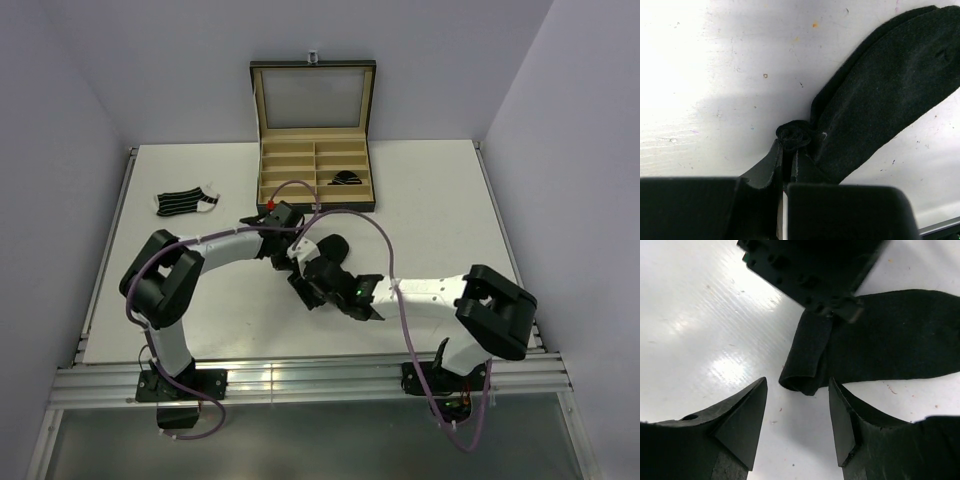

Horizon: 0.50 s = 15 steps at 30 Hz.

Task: Roll the socks
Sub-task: Roll the sock at the center of the board.

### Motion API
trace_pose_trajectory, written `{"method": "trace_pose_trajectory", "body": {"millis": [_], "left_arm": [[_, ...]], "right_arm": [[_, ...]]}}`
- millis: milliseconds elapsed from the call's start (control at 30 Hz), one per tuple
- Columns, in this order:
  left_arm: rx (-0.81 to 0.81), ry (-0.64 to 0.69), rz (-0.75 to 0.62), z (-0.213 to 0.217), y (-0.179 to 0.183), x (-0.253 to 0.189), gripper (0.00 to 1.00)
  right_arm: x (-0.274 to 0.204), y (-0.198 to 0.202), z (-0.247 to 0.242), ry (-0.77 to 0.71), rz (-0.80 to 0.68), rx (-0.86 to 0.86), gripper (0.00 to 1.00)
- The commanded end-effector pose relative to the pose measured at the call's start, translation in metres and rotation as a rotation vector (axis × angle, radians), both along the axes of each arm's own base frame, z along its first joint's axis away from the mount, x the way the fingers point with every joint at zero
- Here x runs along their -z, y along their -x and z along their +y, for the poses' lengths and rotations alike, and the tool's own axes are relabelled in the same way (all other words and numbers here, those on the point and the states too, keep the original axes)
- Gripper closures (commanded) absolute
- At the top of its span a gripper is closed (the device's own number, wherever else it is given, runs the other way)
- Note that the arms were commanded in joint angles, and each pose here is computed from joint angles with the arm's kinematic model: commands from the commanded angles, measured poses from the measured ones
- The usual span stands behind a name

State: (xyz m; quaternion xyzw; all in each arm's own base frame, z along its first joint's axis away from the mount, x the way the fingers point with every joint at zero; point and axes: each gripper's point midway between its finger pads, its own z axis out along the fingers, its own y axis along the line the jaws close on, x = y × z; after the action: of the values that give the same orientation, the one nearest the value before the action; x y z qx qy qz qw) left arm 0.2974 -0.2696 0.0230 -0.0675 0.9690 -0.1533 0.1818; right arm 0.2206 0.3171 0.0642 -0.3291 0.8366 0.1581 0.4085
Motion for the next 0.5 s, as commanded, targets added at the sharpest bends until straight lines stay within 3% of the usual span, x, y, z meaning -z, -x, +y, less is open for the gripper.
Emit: {"method": "trace_pose_trajectory", "body": {"millis": [0,467], "left_arm": [[0.048,-0.096,0.07,0.015,0.015,0.02,1.0],[0.07,-0.093,0.083,0.013,0.015,0.02,1.0]], "right_arm": [[-0.015,-0.021,0.001,0.114,-0.193,0.087,0.41],[0.003,-0.017,0.03,0.277,-0.288,0.061,0.41]]}}
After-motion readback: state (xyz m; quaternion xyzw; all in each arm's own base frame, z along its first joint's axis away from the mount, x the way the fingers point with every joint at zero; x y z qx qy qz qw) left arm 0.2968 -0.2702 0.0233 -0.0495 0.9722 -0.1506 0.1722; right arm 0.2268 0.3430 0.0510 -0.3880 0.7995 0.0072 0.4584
